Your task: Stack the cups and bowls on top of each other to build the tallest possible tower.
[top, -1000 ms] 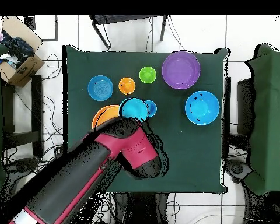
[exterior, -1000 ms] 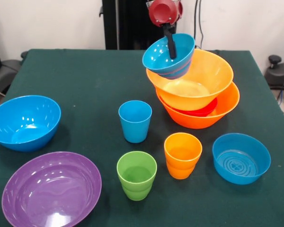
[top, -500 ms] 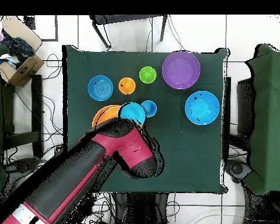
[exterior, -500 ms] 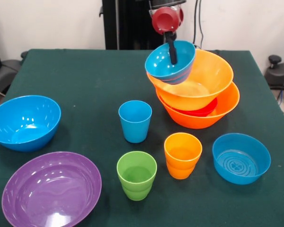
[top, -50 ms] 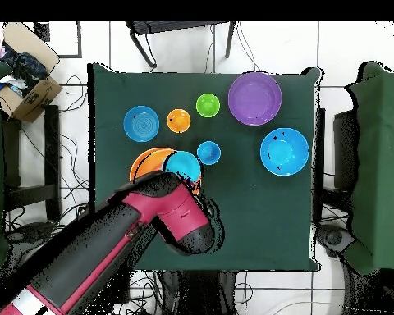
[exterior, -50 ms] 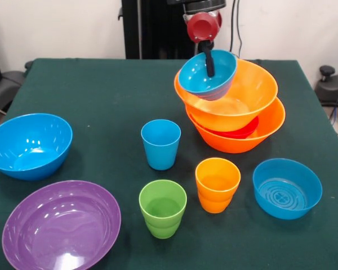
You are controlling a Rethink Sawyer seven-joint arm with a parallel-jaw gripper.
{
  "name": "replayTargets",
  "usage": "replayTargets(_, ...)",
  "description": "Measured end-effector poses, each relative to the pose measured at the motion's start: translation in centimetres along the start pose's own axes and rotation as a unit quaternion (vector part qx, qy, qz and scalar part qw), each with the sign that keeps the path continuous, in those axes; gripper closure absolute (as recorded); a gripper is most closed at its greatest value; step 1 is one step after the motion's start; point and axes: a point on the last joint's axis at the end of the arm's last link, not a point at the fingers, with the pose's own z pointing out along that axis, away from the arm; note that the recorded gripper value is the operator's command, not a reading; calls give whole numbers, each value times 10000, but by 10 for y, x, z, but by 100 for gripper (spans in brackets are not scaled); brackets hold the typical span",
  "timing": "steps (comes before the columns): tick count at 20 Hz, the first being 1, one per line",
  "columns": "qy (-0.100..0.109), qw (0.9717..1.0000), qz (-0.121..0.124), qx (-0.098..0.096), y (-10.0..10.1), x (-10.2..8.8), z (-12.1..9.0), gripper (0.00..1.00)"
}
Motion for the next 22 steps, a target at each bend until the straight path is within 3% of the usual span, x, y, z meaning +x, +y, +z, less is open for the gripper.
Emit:
replayTargets(15, 82, 9999, 76, -65, 13, 5, -3, 100)
replayTargets(16, 83, 9999, 74, -65, 13, 5, -3, 0)
replayTargets(22, 50, 10000, 64, -53, 13, 2, -4, 0)
